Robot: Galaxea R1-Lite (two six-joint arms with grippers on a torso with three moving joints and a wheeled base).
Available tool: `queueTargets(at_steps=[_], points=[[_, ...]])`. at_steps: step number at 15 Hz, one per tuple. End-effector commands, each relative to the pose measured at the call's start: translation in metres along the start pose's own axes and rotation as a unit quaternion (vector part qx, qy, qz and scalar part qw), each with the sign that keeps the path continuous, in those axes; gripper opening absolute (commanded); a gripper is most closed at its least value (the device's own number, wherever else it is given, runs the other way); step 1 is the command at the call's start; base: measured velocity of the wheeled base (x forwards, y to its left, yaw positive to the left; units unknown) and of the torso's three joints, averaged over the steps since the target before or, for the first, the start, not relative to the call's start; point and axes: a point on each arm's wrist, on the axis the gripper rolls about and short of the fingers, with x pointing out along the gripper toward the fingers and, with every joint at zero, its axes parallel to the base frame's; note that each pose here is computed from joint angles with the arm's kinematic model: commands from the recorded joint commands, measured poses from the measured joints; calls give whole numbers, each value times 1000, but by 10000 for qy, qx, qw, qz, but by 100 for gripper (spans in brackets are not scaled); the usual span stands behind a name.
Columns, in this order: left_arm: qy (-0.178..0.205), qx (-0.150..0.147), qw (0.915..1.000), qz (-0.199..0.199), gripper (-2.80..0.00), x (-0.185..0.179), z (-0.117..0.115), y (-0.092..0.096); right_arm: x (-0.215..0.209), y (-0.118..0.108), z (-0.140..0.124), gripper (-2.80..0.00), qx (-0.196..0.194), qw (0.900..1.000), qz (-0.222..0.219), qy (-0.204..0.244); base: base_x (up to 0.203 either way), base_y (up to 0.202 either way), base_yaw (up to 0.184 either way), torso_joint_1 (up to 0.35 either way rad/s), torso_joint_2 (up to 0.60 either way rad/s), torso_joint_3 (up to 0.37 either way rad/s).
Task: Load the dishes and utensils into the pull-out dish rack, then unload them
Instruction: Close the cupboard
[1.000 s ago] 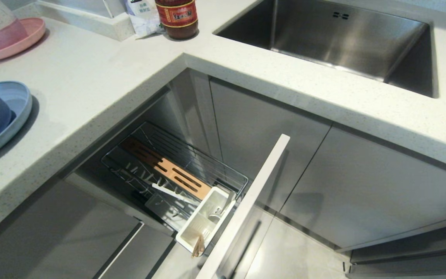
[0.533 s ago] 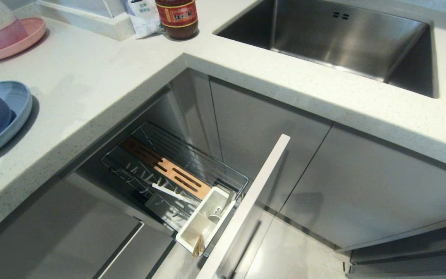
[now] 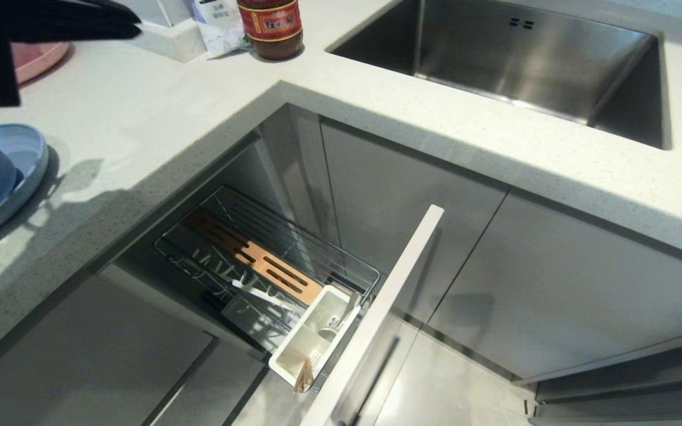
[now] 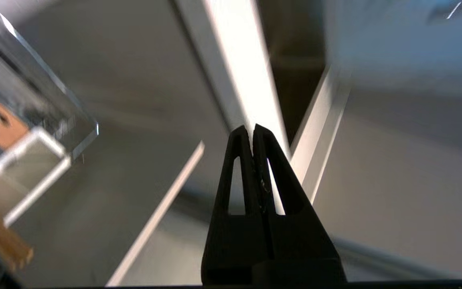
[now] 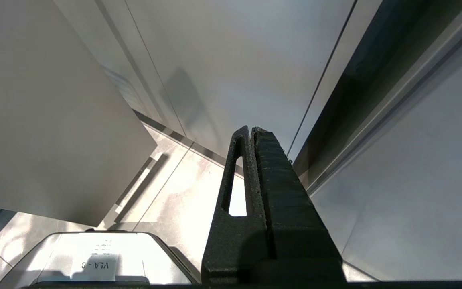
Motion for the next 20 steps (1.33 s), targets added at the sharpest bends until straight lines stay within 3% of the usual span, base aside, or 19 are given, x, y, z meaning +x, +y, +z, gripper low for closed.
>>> queueTargets(at_steps=[1,3,7,9,11,14,17,20], points=[[939,203,9953,134,-280,34,-33,2,0,0,0,-280,0,10000,1,-7,0,0,0,0,0,0],[1496,447,9875,228,-280,46,-58,2,0,0,0,-280,0,10000,-1,-11,0,0,0,0,0,0],[2475,896,9625,655,-280,80,-114,7,0,0,0,-280,0,10000,1,-13,0,0,0,0,0,0],[2998,1384,9389,975,-280,90,-141,13,0,0,0,-280,0,10000,3,-8,0,0,0,0,0,0],[3499,1898,9094,1203,-280,95,-165,22,0,0,0,-280,0,10000,0,-11,0,0,0,0,0,0],[3900,2257,8824,1354,-280,104,-193,30,0,0,0,-280,0,10000,0,-9,0,0,0,0,0,0],[3918,2481,8707,1636,-280,115,-210,37,0,0,0,-280,0,10000,4,-14,0,0,0,0,0,0],[3719,2678,8680,1913,-280,120,-216,43,0,0,0,-280,0,10000,6,-14,0,0,0,0,0,0]])
